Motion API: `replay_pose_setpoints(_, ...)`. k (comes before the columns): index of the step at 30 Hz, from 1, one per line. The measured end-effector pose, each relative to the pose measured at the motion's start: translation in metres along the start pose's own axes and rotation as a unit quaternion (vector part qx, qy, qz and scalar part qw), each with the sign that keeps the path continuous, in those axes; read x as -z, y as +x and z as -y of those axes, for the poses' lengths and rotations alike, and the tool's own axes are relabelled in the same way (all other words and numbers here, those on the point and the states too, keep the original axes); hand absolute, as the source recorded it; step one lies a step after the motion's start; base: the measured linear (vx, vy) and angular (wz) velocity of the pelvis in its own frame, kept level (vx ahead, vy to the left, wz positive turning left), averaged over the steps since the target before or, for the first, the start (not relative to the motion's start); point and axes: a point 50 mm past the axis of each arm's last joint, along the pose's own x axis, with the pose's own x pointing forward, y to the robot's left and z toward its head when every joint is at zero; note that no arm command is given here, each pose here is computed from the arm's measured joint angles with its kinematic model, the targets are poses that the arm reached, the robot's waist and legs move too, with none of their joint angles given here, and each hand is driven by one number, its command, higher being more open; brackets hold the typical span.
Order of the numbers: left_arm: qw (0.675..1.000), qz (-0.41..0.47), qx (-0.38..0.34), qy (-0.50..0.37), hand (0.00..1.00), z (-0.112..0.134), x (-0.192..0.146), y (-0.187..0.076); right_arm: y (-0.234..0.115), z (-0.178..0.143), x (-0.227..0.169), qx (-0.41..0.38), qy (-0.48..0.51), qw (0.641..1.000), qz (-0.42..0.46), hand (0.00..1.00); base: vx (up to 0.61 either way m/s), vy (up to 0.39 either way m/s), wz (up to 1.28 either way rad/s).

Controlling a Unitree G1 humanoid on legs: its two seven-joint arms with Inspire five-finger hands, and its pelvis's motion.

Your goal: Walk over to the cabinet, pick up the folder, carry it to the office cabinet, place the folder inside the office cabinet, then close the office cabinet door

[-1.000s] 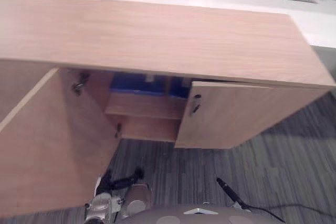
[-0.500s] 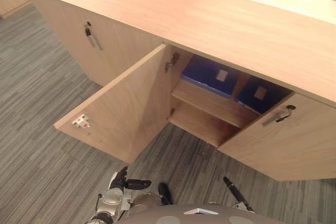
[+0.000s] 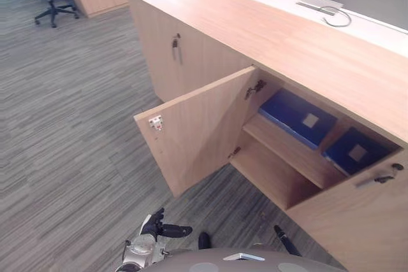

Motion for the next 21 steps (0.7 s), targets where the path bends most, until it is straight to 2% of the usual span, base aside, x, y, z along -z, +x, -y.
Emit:
replay_pose_setpoints(3, 0.999, -0.011, -0.026, -0.037, 1.0, -0.014, 0.007, -0.002, -0.002, 0.001, 0.011, -0.001, 0.005, 1.0, -0.016, 1.0, 0.01, -0.167, -0.02)
replay_pose_setpoints(9, 0.982, -0.037, -0.048, -0.177, 1.0, -0.015, 0.021, -0.004, -0.002, 0.007, 0.014, 0.01, 0.031, 0.999, -0.023, 1.0, 0.02, -0.163, 0.2)
replay_pose_setpoints(15, 0.973, -0.034, -0.059, -0.222, 1.0, -0.021, 0.021, -0.004, -0.001, 0.002, 0.009, 0.008, 0.044, 0.999, -0.017, 1.0, 0.01, -0.076, 0.38)
replay_pose_setpoints(21, 0.959, -0.004, -0.088, -0.27, 1.0, -0.037, 0.008, -0.002, 0.003, 0.01, -0.017, 0.018, 0.064, 0.998, 0.02, 1.0, 0.01, 0.091, 0.24)
